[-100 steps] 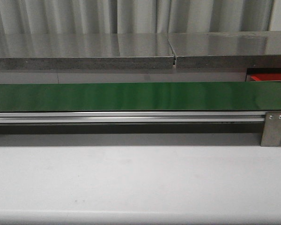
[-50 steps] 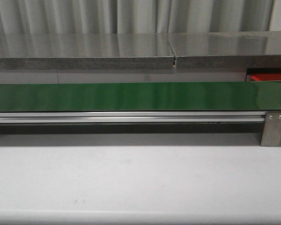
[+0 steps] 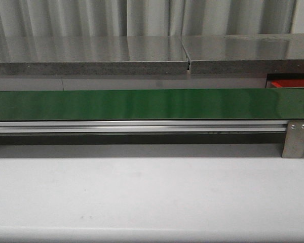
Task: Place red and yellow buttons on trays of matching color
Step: 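Raise the right gripper away from the trays, then move the left gripper over a red push-button in the cluster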
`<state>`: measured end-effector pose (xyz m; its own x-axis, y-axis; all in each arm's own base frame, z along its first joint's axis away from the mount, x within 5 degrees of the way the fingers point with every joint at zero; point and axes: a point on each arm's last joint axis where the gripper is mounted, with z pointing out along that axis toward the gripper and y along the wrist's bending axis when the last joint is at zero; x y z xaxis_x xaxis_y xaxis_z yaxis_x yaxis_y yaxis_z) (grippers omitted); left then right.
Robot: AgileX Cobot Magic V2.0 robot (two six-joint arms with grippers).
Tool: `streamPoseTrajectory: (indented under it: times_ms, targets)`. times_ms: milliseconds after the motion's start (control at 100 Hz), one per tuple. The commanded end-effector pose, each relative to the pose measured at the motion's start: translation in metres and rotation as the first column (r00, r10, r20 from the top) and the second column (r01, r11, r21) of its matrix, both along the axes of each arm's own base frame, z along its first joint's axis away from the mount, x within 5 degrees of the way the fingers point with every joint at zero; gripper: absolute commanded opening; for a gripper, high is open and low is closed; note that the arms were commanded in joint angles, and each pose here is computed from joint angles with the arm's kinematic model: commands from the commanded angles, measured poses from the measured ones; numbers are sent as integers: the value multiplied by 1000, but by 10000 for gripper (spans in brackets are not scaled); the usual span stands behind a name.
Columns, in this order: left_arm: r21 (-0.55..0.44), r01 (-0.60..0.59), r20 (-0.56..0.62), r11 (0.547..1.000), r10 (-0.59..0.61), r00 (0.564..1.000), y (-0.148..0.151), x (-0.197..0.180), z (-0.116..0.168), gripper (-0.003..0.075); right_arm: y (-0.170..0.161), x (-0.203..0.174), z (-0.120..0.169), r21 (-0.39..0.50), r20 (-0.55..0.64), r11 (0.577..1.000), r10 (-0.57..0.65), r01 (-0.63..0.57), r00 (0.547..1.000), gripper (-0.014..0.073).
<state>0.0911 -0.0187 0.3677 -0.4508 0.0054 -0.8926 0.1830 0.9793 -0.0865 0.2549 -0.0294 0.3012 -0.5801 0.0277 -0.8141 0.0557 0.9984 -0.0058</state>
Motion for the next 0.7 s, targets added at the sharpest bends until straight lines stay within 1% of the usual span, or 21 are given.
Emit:
streamPoseTrajectory:
  times_ms: [0, 130, 250, 440, 590, 690]
  targets:
    - [-27, -7, 94, 1000, 10, 996, 0, 1, 14, -20, 9, -10, 20, -40, 134, 999, 35, -30, 990, -67]
    - [-27, -7, 94, 1000, 10, 996, 0, 1, 14, -20, 24, -28, 22, -48, 190, 996, 86, -78, 978, -67]
    - [-27, -7, 94, 1000, 10, 996, 0, 1, 14, -20, 30, -47, 19, -57, 238, 993, 111, -100, 965, -67]
    - [-31, -6, 94, 1000, 9, 996, -1, 1, 14, -20, 34, -81, 15, -67, 316, 992, 125, -110, 940, -67]
    - [-31, -6, 94, 1000, 9, 996, -1, 1, 14, -20, 34, -107, 17, -73, 373, 991, 128, -108, 919, -67]
    - [-29, -7, 94, 1000, 9, 996, 0, 1, 14, -20, 34, -120, 17, -73, 383, 991, 132, -113, 914, -67]
